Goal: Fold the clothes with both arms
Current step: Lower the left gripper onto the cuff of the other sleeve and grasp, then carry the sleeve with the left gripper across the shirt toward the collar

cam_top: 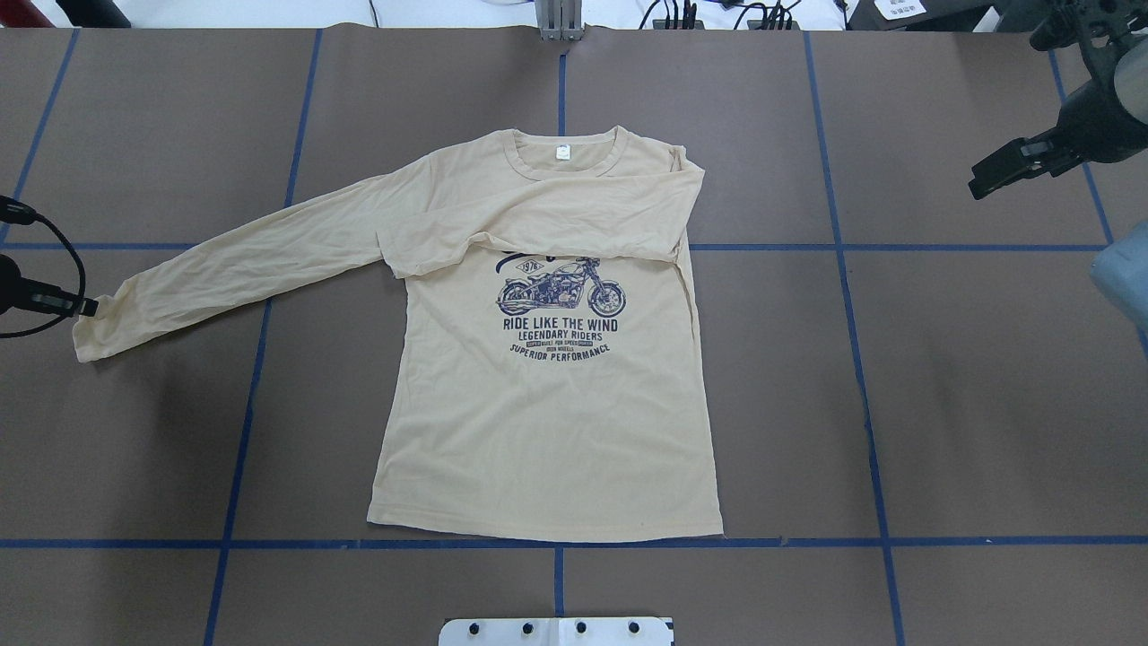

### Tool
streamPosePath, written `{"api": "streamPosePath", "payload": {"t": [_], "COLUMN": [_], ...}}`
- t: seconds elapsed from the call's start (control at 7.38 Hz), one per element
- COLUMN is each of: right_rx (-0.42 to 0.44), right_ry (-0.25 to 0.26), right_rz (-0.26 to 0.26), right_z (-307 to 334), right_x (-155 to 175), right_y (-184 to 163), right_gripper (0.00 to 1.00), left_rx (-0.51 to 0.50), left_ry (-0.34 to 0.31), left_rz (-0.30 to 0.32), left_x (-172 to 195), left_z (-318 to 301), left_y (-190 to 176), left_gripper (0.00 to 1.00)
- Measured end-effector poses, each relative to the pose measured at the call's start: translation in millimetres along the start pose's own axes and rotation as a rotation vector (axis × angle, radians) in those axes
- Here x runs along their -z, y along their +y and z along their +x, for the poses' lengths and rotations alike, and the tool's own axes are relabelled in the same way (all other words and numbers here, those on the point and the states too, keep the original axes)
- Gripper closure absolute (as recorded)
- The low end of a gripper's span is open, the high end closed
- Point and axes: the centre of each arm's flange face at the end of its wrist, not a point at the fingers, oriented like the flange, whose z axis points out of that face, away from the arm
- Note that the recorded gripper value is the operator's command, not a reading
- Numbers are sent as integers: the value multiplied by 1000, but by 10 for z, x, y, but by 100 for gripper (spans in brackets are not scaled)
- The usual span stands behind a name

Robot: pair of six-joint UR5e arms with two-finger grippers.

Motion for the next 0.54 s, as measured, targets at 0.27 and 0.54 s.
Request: {"api": "streamPosePath", "payload": {"t": [0.27, 0.54], "right_rx": [0, 0], "right_ry": [0, 0], "right_rz": [1, 2], "right_z": [-4, -8], "right_x": [3, 7], "right_y": [-4, -10], "right_gripper": [0, 0], "left_rx": [42, 95], "left_ry": [-34, -72], "left_rz": [-55, -112], "left_x": [514, 1078], "left_z": [907, 2011], "left_y": [-630, -1408], "left_gripper": [100, 100]}}
